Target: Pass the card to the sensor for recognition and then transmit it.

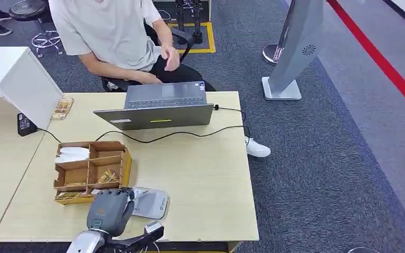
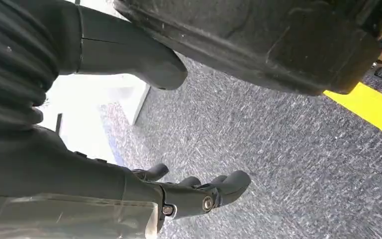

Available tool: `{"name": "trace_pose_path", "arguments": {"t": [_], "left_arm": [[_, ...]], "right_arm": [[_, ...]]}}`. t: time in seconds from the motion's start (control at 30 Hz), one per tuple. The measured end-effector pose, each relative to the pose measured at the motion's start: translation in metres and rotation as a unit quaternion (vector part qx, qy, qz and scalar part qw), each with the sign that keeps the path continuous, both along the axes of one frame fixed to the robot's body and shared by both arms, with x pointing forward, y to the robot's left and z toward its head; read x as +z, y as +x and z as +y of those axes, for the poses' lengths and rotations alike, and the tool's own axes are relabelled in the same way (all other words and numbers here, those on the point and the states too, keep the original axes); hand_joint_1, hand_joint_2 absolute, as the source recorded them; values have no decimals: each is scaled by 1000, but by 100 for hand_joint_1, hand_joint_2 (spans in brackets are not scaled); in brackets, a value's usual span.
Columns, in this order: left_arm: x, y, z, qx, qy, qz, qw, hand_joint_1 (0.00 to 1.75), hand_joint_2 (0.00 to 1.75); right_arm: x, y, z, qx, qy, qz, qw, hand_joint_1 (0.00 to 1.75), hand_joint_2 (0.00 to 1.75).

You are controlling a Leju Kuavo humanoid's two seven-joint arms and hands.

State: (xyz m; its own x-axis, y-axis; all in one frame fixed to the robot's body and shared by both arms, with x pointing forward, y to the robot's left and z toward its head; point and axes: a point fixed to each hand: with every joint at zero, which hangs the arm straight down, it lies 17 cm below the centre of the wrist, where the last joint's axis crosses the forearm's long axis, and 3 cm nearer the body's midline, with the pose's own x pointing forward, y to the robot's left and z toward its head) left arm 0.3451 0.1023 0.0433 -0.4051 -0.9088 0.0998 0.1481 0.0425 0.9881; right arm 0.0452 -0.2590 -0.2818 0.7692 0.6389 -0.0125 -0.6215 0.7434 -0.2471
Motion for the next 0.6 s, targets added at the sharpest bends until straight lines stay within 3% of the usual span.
{"name": "trace_pose_path", "arguments": {"t": [0.1,0.2,0.33,0.6], "left_arm": [[39,7,-1,6,-18,-79,997,175,175],[104,6,-3,8,-57,-204,977,175,175],[165,-1,5,18,-110,-296,949,175,175],[217,9,37,45,-123,-364,922,175,175]], "right_arm": [[0,0,0,-1,0,-1,1000,0,175],[0,1,1,0,2,-4,1000,0,175],[0,1,1,5,4,-7,1000,0,175],[0,1,2,11,4,-7,1000,0,175]]}}
